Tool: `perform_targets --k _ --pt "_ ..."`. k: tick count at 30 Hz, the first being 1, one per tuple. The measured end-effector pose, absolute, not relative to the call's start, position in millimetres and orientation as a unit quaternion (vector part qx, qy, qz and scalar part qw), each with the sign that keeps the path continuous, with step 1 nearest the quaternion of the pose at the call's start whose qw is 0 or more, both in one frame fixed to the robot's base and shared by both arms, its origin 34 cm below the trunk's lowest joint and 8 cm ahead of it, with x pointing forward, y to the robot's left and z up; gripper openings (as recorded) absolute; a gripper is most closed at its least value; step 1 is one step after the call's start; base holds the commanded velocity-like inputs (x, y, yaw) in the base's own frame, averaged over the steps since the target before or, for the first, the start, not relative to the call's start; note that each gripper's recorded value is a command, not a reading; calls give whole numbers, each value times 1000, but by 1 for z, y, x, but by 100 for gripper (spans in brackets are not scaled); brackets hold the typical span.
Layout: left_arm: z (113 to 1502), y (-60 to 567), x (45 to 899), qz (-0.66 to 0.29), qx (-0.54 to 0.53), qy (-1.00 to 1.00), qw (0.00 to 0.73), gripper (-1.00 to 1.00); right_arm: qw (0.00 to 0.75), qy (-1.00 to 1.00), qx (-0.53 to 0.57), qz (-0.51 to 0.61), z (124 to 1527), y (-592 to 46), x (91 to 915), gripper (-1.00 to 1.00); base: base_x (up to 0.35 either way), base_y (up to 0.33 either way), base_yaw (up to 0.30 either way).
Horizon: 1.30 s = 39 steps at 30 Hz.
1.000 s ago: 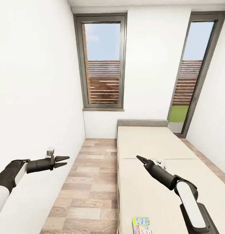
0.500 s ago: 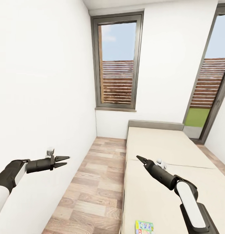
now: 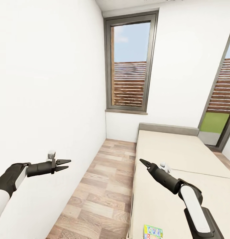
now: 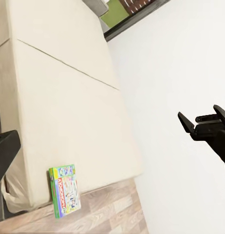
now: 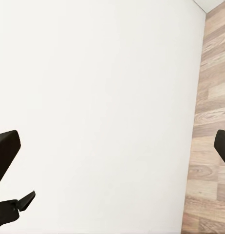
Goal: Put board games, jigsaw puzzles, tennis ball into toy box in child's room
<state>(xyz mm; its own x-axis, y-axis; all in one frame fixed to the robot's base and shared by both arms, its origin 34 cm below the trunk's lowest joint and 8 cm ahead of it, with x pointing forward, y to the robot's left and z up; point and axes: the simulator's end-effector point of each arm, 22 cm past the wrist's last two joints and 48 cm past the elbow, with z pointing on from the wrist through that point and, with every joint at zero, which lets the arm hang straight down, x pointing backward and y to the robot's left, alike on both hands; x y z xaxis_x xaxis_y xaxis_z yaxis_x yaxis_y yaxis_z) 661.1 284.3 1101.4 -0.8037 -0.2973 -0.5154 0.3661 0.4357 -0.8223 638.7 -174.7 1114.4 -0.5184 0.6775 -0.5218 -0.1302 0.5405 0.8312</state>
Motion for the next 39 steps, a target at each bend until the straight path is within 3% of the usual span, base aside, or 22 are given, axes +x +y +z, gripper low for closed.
perform_targets --k 12,39 --pt "1102 284 661 -531 22 788 312 100 456 749 183 444 1115 -175 638 100 -82 54 -64" --pt "1102 284 661 -531 22 788 313 100 456 749 187 442 1113 -176 640 100 -29 1 -245"
